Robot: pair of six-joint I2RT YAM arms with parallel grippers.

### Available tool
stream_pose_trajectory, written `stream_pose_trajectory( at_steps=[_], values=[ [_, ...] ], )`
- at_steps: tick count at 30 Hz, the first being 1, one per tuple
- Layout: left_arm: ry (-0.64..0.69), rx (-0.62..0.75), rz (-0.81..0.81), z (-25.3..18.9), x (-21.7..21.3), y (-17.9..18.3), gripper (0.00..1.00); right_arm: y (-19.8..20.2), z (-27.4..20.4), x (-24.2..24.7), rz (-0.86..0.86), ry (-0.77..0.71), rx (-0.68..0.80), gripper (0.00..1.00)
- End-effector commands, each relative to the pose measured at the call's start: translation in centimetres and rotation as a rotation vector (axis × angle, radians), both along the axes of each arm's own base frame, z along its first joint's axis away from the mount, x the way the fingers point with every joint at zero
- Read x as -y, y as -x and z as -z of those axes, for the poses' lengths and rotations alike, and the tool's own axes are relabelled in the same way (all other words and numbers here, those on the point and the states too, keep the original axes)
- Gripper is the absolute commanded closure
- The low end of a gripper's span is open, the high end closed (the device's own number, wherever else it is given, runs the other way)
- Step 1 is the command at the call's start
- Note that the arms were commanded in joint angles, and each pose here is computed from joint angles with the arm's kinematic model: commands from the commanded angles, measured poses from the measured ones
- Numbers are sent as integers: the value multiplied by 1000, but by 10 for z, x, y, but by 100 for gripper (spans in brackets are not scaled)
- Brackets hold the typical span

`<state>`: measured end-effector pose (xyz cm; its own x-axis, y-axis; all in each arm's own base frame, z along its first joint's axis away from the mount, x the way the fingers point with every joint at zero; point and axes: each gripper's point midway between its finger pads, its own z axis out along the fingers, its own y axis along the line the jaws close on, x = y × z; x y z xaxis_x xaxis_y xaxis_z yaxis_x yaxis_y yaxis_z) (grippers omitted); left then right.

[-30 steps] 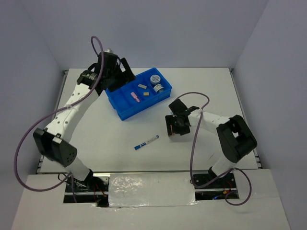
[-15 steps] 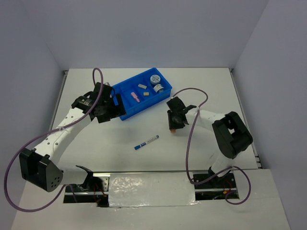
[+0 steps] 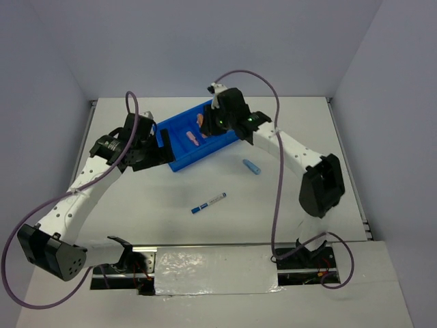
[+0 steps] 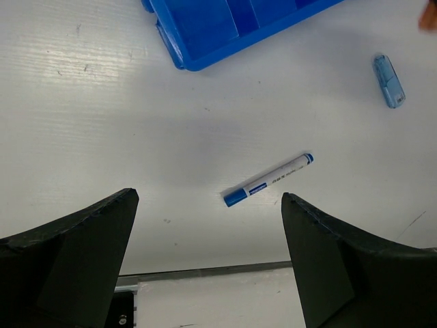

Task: Sort the stationery into containers
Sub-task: Pick up the stationery from the center of the board, then place the stationery in the storage box.

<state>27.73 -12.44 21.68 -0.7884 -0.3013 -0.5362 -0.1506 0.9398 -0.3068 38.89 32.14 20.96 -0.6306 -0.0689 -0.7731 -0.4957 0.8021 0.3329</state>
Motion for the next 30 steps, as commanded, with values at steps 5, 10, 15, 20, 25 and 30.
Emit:
stream_pose_trajectory(
  at_steps=[5, 10, 15, 20, 25, 30],
  values=[
    [-42, 83, 25, -34, -14, 2, 1, -61, 31, -59, -107, 60, -12, 62],
    [-92, 79, 8, -33, -31, 5, 1, -87, 34, -83, -118, 45, -8, 60],
    [-95, 84, 5, -33, -38, 7, 1, -88, 39, -88, -117, 27, -15, 27],
    [-100, 85, 12, -33, -41, 4, 1, -92, -9, -76, -83, 8, 74, 16],
    [-94, 75, 30, -30, -38, -2, 1, -89, -51, 8, 20, 62, 153, 21],
    [-88, 53, 63, -21, -35, 0, 1, -44, 23, 108, 79, 202, 85, 22]
  ],
)
